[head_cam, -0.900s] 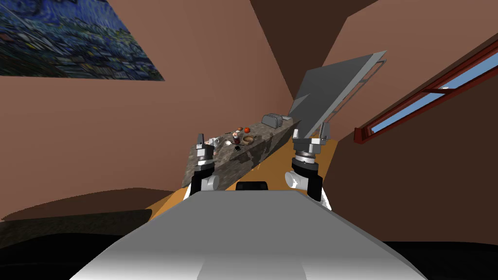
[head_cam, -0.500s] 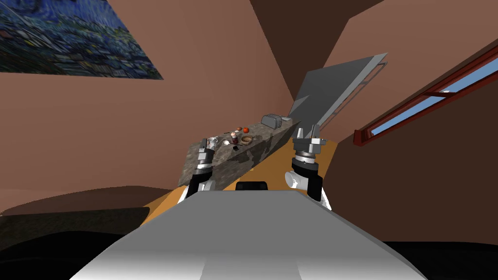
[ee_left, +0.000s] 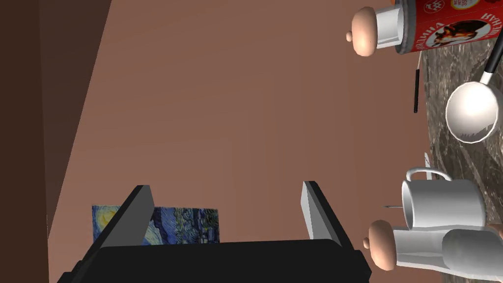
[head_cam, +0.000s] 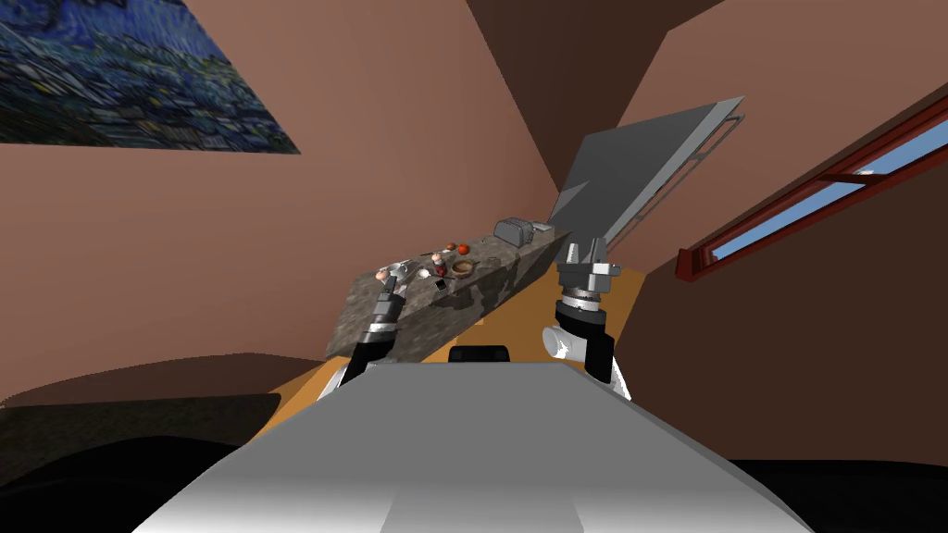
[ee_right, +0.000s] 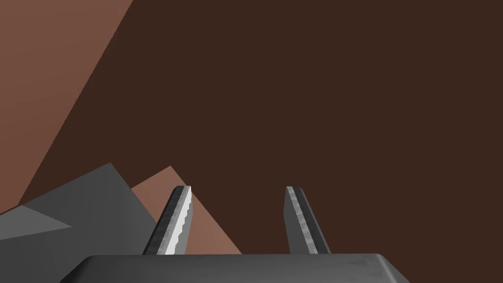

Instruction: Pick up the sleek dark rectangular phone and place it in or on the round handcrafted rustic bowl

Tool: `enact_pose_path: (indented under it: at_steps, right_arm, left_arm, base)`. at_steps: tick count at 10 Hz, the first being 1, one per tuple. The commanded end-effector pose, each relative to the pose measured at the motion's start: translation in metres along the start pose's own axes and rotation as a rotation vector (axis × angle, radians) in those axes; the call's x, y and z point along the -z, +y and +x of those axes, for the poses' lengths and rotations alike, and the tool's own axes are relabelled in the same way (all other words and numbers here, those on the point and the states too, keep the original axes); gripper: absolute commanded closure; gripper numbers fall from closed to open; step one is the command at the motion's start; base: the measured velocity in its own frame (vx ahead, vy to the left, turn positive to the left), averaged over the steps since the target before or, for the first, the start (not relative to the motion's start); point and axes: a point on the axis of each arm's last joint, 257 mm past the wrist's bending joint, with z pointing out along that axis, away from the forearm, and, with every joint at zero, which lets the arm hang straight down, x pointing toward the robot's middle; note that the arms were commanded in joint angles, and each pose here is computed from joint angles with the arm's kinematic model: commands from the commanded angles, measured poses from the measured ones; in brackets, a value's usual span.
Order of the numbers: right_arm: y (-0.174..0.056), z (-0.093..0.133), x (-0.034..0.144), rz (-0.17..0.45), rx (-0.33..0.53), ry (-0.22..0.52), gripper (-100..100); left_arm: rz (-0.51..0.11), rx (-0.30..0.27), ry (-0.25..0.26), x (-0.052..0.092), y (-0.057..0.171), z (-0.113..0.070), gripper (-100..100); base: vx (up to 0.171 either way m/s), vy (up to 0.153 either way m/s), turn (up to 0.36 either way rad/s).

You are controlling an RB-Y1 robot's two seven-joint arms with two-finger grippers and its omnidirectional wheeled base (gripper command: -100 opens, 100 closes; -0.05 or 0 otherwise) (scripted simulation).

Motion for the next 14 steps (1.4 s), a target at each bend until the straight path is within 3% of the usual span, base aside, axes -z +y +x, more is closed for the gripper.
enact_pose_path:
  at_steps: [1,2,3,4,5,6,7,8,9,10,11,12,13,14]
  right_arm:
    - [0.000,0.000,0.000,0.000,0.000,0.000,0]
    - [0.000,0.000,0.000,0.000,0.000,0.000,0]
    - [0.000,0.000,0.000,0.000,0.000,0.000,0]
    - [0.000,0.000,0.000,0.000,0.000,0.000,0]
    - [0.000,0.000,0.000,0.000,0.000,0.000,0]
    - [0.000,0.000,0.000,0.000,0.000,0.000,0]
    - [0.000,0.000,0.000,0.000,0.000,0.000,0]
    - [0.000,0.000,0.000,0.000,0.000,0.000,0]
    - [0.000,0.000,0.000,0.000,0.000,0.000,0]
    - [0.000,0.000,0.000,0.000,0.000,0.000,0]
    - [0.000,0.000,0.000,0.000,0.000,0.000,0]
    - [0.000,0.000,0.000,0.000,0.000,0.000,0]
    - [0.000,0.000,0.000,0.000,0.000,0.000,0]
    - [0.000,0.000,0.000,0.000,0.000,0.000,0]
  left_arm:
    - [-0.087,-0.010,0.031,0.019,0.028,-0.005,-100]
    - [-0.097,-0.023,0.049,0.022,0.030,-0.005,-100]
    - [-0.162,-0.031,0.069,0.038,0.049,-0.011,-100]
    - [-0.166,-0.037,0.079,0.039,0.050,-0.010,-100]
    - [-0.223,-0.048,0.105,0.052,0.066,-0.017,-100]
    - [-0.238,-0.051,0.107,0.057,0.069,-0.017,-100]
    - [-0.305,-0.058,0.126,0.075,0.086,-0.025,-100]
    - [-0.313,-0.063,0.135,0.078,0.087,-0.025,-100]
    - [-0.386,-0.069,0.151,0.098,0.104,-0.035,-100]
    - [-0.390,-0.075,0.161,0.100,0.104,-0.034,-100]
    - [-0.469,-0.080,0.176,0.123,0.120,-0.045,-100]
    - [-0.469,-0.086,0.186,0.123,0.120,-0.045,-100]
    - [-0.534,-0.086,0.193,0.142,0.133,-0.056,-100]
    - [-0.548,-0.096,0.209,0.147,0.134,-0.056,-100]
  base:
    - [0.043,-0.168,0.028]
    - [0.045,-0.143,0.028]
    - [0.051,-0.160,0.010]
    - [0.034,-0.129,0.016]
    - [0.042,-0.137,0.001]
    - [0.038,-0.102,0.014]
    - [0.052,-0.127,-0.008]
    - [0.041,-0.128,0.008]
    - [0.053,-0.151,-0.014]
    - [0.043,-0.121,0.006]
    - [0.050,-0.112,-0.020]
    - [0.048,-0.105,-0.008]
    - [0.043,-0.154,-0.038]
    - [0.044,-0.128,-0.005]
